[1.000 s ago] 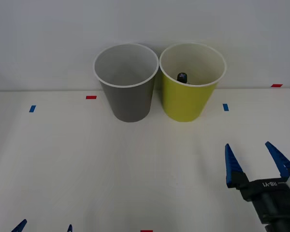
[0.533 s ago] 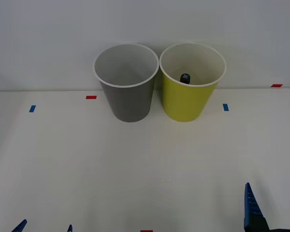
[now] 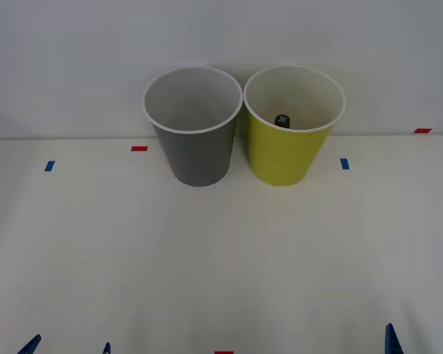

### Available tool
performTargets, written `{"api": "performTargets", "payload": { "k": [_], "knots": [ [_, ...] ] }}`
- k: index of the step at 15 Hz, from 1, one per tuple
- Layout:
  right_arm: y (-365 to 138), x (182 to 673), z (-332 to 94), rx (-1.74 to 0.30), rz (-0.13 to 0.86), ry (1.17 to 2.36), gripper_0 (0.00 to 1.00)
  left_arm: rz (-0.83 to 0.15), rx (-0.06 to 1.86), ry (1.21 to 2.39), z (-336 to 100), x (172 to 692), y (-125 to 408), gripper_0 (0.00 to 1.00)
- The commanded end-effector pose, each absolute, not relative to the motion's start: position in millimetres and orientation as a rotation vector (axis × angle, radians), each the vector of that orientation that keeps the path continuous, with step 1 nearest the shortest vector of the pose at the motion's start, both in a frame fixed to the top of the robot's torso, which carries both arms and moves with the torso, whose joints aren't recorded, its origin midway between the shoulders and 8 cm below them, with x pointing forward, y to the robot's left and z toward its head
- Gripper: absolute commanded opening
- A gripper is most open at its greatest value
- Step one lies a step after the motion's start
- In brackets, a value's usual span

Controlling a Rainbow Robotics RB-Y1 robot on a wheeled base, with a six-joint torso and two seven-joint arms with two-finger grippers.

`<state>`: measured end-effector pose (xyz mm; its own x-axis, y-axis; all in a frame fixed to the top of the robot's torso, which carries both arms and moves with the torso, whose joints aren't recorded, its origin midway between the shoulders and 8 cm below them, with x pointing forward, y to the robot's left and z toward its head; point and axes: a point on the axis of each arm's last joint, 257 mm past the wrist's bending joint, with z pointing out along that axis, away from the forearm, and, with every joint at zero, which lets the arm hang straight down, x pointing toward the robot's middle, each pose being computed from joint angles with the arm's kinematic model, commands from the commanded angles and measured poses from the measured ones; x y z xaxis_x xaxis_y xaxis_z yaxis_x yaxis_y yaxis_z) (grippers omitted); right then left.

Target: Put cans in the gray bin and PET bottles in the light green bin.

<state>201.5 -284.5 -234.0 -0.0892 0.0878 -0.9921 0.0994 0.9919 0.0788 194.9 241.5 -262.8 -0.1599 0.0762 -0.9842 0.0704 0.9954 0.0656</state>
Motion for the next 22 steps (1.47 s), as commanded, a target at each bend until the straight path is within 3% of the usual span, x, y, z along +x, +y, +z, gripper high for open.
{"api": "performTargets", "payload": {
  "k": [1,22],
  "knots": [
    [-289.4,196.3,-235.7,0.129,-0.031,1.677,1.0,0.005,0.109,1.733,-262.8,194.9,241.5,1.0],
    [-290.3,195.4,-236.5,0.127,-0.031,1.68,1.0,0.005,0.109,1.733,-262.8,194.9,241.5,1.0]
  ]
}}
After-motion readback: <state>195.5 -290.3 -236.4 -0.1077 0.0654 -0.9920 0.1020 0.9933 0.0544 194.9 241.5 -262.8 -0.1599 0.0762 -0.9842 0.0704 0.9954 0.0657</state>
